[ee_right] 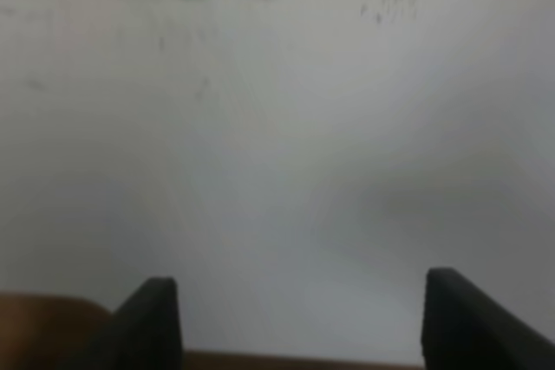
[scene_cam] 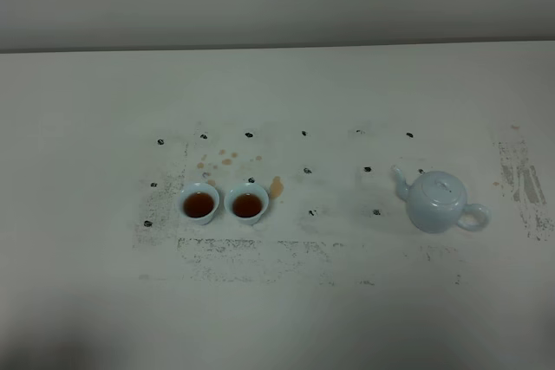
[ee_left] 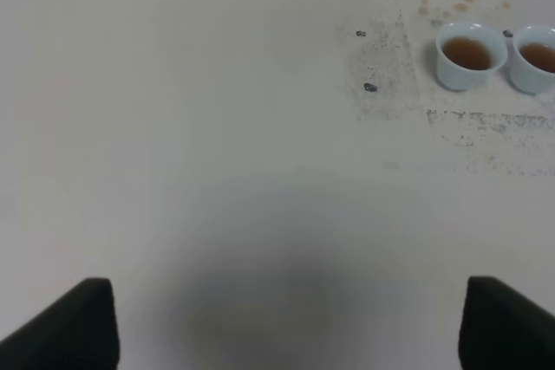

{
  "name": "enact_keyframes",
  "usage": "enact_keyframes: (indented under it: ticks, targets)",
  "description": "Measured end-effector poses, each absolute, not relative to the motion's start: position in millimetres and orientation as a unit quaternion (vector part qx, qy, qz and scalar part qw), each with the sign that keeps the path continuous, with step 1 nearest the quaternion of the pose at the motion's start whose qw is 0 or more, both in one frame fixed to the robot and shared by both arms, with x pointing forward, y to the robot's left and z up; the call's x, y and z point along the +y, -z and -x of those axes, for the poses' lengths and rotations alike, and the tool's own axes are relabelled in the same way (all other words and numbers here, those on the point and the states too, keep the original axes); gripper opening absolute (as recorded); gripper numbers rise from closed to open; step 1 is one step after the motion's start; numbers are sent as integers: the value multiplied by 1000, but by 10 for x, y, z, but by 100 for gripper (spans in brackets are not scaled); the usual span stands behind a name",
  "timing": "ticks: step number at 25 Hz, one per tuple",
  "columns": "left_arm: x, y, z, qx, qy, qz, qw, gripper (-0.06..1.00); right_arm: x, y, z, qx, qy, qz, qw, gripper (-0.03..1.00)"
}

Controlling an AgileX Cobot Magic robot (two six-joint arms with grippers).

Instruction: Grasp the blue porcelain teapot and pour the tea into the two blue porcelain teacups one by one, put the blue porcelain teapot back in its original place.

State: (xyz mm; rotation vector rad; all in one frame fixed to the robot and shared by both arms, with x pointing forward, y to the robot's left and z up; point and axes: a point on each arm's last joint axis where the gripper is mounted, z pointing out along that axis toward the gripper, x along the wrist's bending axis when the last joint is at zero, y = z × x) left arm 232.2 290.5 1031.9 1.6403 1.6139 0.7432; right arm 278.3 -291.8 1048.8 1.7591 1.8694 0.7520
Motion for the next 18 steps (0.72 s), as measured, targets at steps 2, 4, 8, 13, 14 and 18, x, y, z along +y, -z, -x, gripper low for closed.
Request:
enact_keyframes:
  ticks: [2,4,8,13,14,18]
  targets:
    - [2905,-10319,-2322,624,-287,-634,354,76,-2919,-10521,-2681,669,-301,-629,259,55]
    - [2905,-10319,-2322,624,-287,-634,354,76,-2920,-10538,-2577,659,-323,-619,282,53]
    - [2905,-10319,-2322,624,-287,-634,354,76,-2921,-10550,-2365,637,-365,-596,325,51]
    - [2905,-10319,-2322,624,-287,-634,354,76,-2922,-10543,-2279,628,-380,-586,343,47]
    - [2905,-10319,-2322,624,-287,-634,354,76,-2922,-10543,-2278,628,-381,-586,343,46]
    - [2905,-10319,-2322,624,-287,-634,354,76,-2922,-10543,-2278,628,-381,-586,343,42]
